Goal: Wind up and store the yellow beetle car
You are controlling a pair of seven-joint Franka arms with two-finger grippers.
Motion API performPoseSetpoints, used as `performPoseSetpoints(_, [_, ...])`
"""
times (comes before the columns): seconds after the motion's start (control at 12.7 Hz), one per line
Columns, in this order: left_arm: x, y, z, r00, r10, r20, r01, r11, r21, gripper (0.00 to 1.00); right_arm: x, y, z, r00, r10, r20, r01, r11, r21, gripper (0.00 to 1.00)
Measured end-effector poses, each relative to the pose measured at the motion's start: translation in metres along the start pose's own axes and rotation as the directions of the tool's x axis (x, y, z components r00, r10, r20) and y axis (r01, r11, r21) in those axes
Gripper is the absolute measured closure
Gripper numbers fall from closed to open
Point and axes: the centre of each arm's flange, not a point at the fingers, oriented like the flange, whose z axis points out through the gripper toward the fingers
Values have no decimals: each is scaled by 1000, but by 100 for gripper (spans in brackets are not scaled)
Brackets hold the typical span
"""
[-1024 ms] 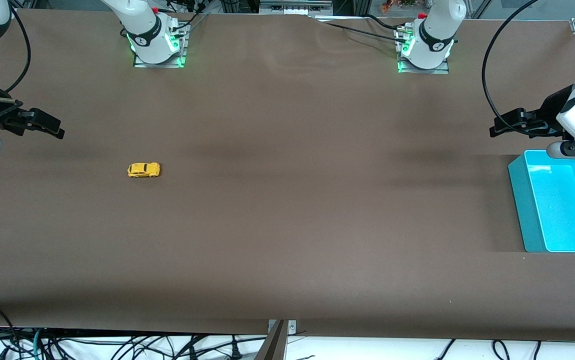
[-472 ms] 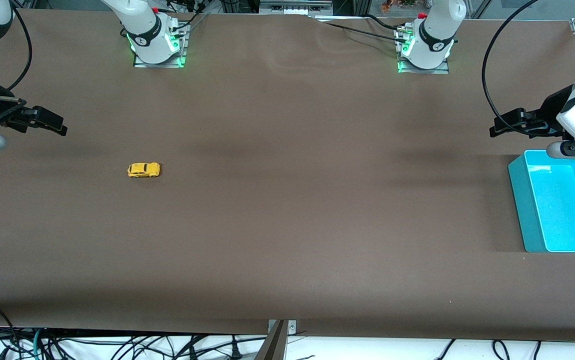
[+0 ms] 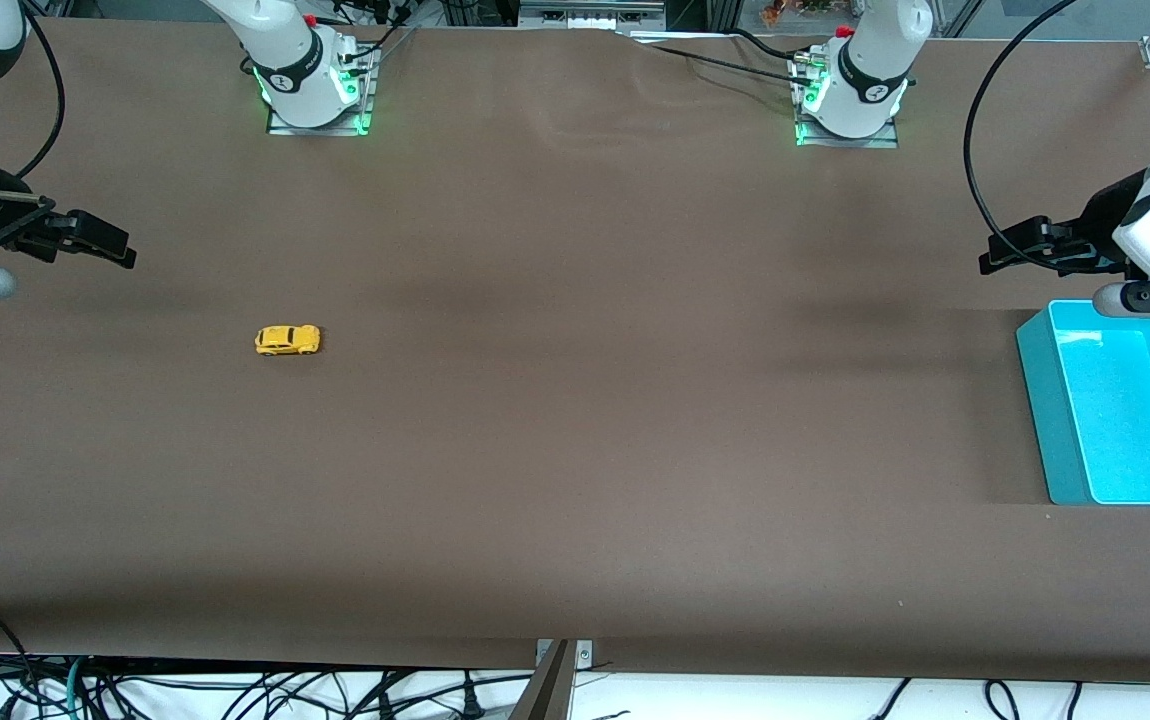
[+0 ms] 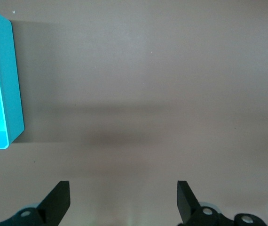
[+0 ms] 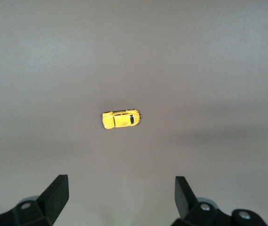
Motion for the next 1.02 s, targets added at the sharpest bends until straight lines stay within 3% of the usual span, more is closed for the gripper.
performPoseSetpoints(1.02, [0, 0, 0, 1000, 0, 0, 0, 1000, 0, 0, -1, 0, 7, 1000, 0, 15, 0, 1000, -1, 0])
